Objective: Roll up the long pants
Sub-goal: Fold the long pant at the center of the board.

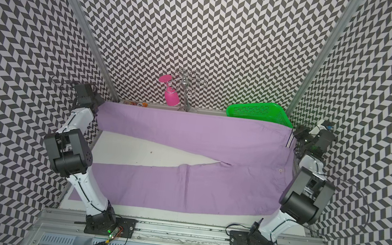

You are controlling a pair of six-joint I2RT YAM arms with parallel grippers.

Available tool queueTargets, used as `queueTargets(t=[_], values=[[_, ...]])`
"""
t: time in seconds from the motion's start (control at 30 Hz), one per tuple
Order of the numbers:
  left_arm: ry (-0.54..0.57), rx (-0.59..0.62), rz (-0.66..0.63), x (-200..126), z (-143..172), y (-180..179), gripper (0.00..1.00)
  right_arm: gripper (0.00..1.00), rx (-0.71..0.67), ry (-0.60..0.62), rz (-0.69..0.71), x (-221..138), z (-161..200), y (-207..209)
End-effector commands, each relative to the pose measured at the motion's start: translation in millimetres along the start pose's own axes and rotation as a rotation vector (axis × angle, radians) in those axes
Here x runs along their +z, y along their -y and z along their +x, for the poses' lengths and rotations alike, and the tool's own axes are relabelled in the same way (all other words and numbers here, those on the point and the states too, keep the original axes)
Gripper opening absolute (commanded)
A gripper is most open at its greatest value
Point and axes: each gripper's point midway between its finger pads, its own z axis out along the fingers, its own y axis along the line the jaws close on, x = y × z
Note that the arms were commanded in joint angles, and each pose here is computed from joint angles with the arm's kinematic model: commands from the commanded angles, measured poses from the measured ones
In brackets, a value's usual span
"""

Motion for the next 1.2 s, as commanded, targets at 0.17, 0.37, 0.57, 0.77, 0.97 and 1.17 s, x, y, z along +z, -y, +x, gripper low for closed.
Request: queueTargets(t=[0.17,0.37,0.57,0.77,0.97,1.17], values=[[0.101,0.015,0.169,1.3,-70.7,101.1,0.00,0.00,-0.014,0.246,-0.058,3.6,-69.3,-13.2],[0.175,-0.024,0.314,-24.6,-93.4,143.2,0.00,0.00,-0.029,0.293,-0.169,14.1,-93.6,-33.3],[0.157,-0.039,0.212,-64.0,-82.5,96.1,0.00,0.00,-0.031,0.301,-0.186,2.8,-98.3,-31.8],[0.200,-0.126,0.135,-119.8,-36.0,-2.9,0.00,0.00,0.018,0.238,-0.187,-2.2,-74.4,-9.9],[0.181,-0.117,0.070,-172.2,8.6,-54.7,0.00,0.00,0.054,0.199,-0.130,-3.0,-46.3,13.5],[0.199,-0.158,-0.134,-201.5,50.3,-119.1,0.00,0.00,0.094,0.177,-0.070,-14.4,-27.4,46.5]])
